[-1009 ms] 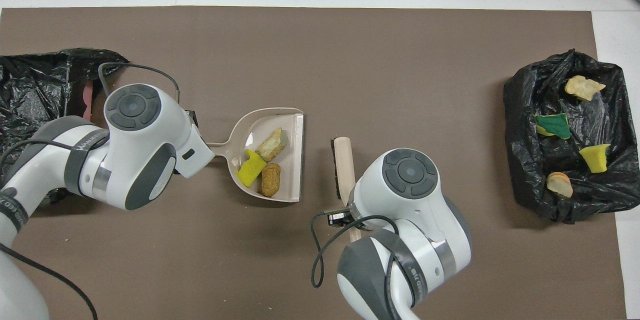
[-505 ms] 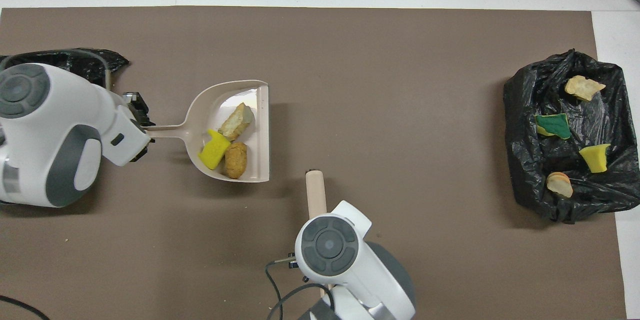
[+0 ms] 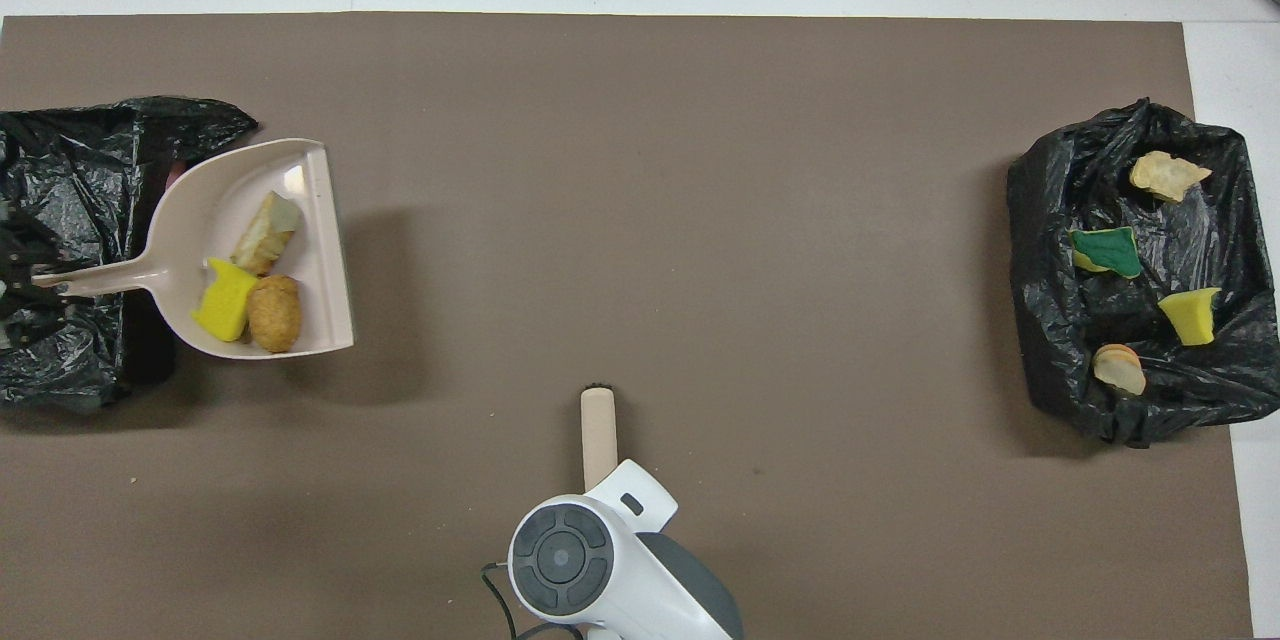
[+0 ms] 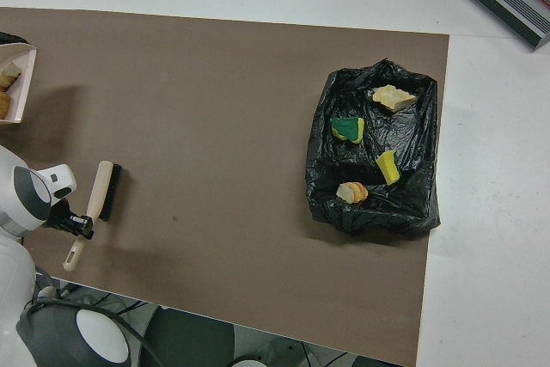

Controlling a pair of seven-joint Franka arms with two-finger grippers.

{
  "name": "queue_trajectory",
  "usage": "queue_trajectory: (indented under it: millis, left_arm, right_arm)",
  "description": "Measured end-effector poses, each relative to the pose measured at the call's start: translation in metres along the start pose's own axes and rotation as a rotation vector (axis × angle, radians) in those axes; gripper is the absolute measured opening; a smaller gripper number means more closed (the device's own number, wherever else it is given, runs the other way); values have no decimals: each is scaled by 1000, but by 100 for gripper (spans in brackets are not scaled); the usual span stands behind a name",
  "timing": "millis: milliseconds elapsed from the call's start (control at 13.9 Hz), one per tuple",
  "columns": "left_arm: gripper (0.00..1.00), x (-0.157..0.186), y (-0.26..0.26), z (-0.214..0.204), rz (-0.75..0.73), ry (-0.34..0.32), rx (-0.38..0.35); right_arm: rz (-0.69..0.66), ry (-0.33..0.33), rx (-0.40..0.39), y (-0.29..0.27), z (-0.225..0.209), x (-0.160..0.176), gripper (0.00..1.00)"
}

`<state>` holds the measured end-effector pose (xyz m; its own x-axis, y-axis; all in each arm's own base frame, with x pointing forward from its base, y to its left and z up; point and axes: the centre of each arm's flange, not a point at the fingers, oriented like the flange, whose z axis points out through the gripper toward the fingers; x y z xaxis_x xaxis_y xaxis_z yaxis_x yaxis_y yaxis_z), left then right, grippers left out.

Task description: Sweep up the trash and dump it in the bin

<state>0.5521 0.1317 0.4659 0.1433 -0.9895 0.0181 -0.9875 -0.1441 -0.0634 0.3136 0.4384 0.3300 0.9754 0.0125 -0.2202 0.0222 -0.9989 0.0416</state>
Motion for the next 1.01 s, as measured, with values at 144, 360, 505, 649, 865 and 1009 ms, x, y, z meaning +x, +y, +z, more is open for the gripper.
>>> queue_trajectory:
  millis: [144,360,505,649,865,1009]
  left_arm:
    - [32,-46,0,-16,-38,-3,34]
    - [32,-102,-3,-39,-75,-31,81]
    - [32,-139,-12,-56,-62,-73,114]
    - [32,-169,-27,-68,-29,-140,127]
    - [32,-181,-52,-76,79,-277,99]
    - [32,-184,-64,-79,150,-348,84]
  right_arm:
    - [4,-2,-3,0,-4,3,42]
    - [4,8,-20,1,-29,13,78]
    - [14,9,-45,15,-65,33,99]
    - [9,-7,-42,43,-113,60,100]
    - [-53,-18,-27,93,-171,93,100]
    - [-106,-20,-15,135,-199,115,100]
